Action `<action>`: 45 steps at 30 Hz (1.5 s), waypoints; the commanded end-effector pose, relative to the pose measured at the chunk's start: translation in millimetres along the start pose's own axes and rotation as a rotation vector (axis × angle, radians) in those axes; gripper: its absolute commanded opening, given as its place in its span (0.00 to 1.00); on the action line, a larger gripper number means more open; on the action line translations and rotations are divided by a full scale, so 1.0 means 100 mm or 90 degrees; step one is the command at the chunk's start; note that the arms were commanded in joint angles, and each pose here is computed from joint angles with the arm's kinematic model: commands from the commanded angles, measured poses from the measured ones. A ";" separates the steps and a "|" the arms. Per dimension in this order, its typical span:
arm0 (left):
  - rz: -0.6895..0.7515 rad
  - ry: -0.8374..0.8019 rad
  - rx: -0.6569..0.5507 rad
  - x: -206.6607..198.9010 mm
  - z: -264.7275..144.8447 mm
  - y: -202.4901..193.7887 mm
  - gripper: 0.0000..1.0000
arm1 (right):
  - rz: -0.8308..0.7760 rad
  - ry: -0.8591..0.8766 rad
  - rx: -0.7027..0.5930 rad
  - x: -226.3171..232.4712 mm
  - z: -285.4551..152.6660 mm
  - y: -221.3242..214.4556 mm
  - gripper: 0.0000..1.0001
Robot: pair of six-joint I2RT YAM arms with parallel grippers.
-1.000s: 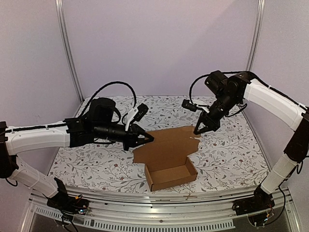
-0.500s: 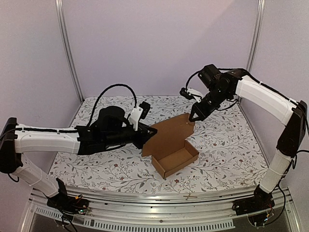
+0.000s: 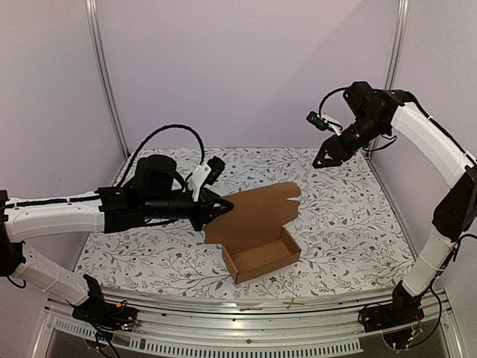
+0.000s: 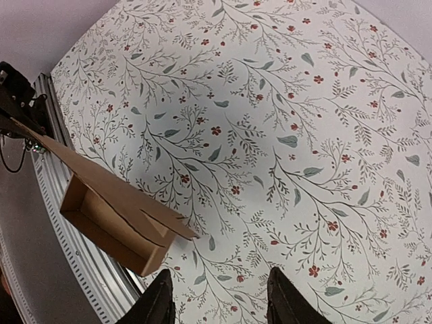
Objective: Fold the paper box
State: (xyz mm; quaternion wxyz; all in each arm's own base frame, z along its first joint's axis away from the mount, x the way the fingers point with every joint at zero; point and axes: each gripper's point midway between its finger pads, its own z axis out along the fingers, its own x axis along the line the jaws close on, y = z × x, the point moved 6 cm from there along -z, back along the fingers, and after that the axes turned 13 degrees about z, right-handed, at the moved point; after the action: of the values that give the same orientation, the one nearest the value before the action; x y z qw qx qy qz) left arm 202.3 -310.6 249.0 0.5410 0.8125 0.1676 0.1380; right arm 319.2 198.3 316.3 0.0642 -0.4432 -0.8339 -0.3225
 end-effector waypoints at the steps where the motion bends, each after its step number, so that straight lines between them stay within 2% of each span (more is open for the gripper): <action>1: 0.040 -0.138 0.015 -0.07 -0.39 0.04 0.00 | -0.117 -0.013 0.019 -0.15 -0.22 -0.30 0.48; 6: 0.045 -0.198 -0.017 -0.12 -0.60 0.13 0.00 | -0.212 0.010 0.004 -0.03 -0.06 -0.44 0.50; 13: 0.035 -0.235 -0.027 -0.14 -0.62 0.21 0.00 | -0.291 0.066 -0.027 0.43 0.06 -0.39 0.48; 22: 0.025 -0.224 -0.039 -0.11 -0.61 0.22 0.00 | -0.355 0.153 0.044 0.78 0.24 -0.66 0.46; 34: 0.012 -0.219 -0.024 -0.09 -0.54 0.18 0.00 | -0.397 0.266 0.100 1.09 0.17 -0.87 0.48; 45: 0.000 -0.251 -0.026 -0.12 -0.49 0.18 0.00 | -0.379 0.311 0.115 1.20 0.23 -0.88 0.53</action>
State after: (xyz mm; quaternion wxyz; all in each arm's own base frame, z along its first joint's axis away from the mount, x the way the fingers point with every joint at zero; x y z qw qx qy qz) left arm 168.5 -279.9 278.2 0.5721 0.8185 0.0509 -0.0155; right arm 188.3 253.4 296.3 0.1720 -0.0915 -0.9208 -0.3380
